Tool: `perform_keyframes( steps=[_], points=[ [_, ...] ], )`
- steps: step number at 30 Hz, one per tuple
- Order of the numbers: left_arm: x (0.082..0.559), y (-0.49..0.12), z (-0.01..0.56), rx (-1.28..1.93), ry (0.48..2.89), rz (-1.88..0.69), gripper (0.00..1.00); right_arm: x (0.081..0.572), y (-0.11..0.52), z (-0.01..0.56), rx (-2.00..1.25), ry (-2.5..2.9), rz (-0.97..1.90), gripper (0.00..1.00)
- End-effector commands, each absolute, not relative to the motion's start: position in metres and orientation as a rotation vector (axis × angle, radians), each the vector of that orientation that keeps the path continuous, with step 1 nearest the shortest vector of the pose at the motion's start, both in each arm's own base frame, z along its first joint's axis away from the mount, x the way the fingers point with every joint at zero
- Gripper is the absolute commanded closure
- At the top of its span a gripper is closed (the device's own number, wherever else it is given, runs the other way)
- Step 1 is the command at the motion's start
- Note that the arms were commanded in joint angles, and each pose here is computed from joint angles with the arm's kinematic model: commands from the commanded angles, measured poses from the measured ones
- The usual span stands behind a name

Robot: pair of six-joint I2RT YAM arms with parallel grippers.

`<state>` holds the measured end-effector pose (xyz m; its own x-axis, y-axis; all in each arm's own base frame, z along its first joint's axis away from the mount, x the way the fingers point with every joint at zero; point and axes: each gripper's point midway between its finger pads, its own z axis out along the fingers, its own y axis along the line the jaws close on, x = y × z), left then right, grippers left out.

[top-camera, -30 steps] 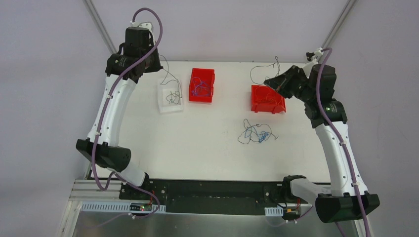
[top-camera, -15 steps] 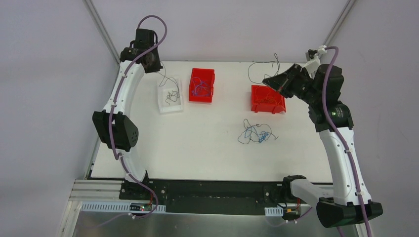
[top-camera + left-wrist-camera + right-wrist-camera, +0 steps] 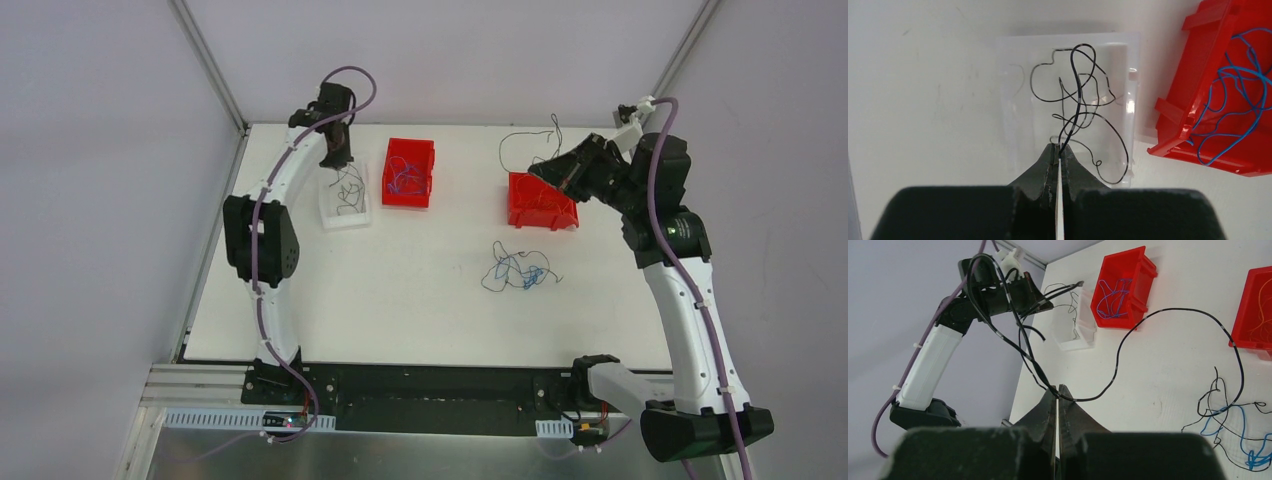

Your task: Untangle the cables

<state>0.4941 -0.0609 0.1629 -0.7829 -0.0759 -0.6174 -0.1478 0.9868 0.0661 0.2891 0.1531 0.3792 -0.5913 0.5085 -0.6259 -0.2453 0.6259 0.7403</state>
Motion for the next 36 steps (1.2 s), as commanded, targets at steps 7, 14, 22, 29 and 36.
perform_keyframes(
  steps=[7,14,22,29,36],
  points=[
    [0.496,-0.065,0.105,-0.147,2.558,0.257,1.0,0.277,0.159,0.391,0.166,1.906,1.1,1.0],
    [0.495,-0.056,0.081,-0.171,2.593,0.321,1.0,0.272,0.158,0.384,0.18,1.92,1.098,1.0],
    [0.5,-0.06,0.053,-0.202,2.644,0.29,1.0,0.269,0.156,0.377,0.192,1.942,1.09,1.0],
    [0.488,-0.064,0.114,-0.267,2.517,0.178,0.79,0.272,0.16,0.364,0.218,1.979,1.115,1.0],
    [0.46,-0.079,0.163,-0.28,2.454,-0.006,0.53,0.283,0.189,0.343,0.193,2.039,1.172,1.0]
  ],
)
